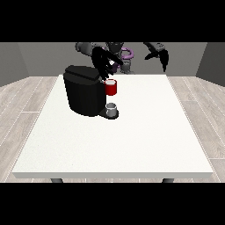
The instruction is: Insert the coffee pod into the coffee machine and close the lid
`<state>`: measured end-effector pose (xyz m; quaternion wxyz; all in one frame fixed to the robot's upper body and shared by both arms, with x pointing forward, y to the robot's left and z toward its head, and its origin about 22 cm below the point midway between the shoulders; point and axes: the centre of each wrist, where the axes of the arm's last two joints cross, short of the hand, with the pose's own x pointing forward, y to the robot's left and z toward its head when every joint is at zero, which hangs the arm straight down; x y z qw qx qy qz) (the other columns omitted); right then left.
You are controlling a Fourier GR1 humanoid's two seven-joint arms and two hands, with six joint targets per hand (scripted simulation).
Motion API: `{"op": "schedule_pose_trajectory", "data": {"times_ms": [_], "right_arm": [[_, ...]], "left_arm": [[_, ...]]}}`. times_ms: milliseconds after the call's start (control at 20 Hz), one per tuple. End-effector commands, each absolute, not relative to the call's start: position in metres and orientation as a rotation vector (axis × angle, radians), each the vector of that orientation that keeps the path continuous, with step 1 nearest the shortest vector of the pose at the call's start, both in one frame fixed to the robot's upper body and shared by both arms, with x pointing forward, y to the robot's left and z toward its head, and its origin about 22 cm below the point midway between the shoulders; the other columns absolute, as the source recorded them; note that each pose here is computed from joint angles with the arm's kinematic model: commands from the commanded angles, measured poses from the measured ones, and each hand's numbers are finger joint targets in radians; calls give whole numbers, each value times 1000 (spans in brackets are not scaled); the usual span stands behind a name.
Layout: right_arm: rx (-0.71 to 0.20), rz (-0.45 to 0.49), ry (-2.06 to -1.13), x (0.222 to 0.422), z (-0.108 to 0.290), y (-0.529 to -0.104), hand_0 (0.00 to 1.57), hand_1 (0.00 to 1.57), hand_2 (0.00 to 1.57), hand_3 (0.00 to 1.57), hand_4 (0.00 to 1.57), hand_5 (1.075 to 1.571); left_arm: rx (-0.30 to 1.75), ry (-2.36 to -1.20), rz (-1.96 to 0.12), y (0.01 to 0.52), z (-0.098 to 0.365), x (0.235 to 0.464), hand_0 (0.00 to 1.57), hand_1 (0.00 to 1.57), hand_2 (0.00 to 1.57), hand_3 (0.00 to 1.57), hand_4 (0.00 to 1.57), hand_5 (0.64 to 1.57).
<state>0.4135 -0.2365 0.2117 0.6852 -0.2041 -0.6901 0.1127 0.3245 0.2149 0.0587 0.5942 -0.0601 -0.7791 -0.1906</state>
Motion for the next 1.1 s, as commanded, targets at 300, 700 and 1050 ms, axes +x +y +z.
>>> {"op": "schedule_pose_trajectory", "data": {"times_ms": [300,700,1050], "right_arm": [[-379,362,-1854,399,278,-191,0,0,0,0,0,1571],[-337,337,-2005,403,316,-171,0,0,0,0,0,1571],[-270,357,-1986,421,295,-152,0,0,0,0,0,1571]], "left_arm": [[-210,-1873,-526,194,84,338,0,0,0,0,426,1571],[-234,-1946,-575,194,109,350,0,0,0,0,203,1571],[-266,-1926,-550,190,112,346,0,0,0,0,318,1571]]}}
